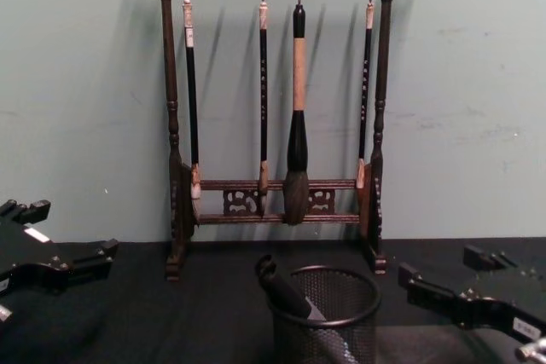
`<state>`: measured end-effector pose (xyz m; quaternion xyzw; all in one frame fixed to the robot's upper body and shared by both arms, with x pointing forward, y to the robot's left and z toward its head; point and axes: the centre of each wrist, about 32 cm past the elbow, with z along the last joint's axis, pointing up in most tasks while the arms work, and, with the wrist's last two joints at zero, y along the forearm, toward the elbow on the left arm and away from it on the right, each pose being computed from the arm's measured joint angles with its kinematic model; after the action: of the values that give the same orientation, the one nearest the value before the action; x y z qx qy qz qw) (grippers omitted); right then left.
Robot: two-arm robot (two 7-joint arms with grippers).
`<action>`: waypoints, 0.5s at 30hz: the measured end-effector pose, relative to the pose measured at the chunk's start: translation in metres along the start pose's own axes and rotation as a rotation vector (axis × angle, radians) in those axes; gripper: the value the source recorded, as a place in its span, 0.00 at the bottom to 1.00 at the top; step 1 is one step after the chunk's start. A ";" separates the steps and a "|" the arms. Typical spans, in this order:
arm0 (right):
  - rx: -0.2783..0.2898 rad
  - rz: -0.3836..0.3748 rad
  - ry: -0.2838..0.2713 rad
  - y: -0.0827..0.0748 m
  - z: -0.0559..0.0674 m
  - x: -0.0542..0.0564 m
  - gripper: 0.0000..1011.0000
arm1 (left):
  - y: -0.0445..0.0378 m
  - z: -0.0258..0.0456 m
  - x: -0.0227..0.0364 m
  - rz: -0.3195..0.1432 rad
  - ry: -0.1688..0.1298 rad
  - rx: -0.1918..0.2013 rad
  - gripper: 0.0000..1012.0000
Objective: Pick up the water-based marker from the table and place it into the pen holder.
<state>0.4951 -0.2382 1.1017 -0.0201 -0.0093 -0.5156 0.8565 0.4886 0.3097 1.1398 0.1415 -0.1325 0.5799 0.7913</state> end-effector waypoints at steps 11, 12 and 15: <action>-0.004 -0.001 0.003 0.000 -0.001 0.000 0.99 | 0.0000 0.0000 0.0000 0.000 0.000 0.000 1.00; -0.004 -0.001 0.003 0.000 -0.001 0.000 0.99 | 0.0000 0.0000 0.0000 0.000 0.000 0.000 1.00; -0.003 0.000 0.002 0.000 0.000 0.000 0.99 | 0.0000 0.0000 0.0000 0.000 0.000 0.000 1.00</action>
<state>0.4950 -0.2382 1.1012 -0.0209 -0.0076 -0.5156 0.8566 0.4886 0.3096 1.1398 0.1414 -0.1325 0.5799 0.7913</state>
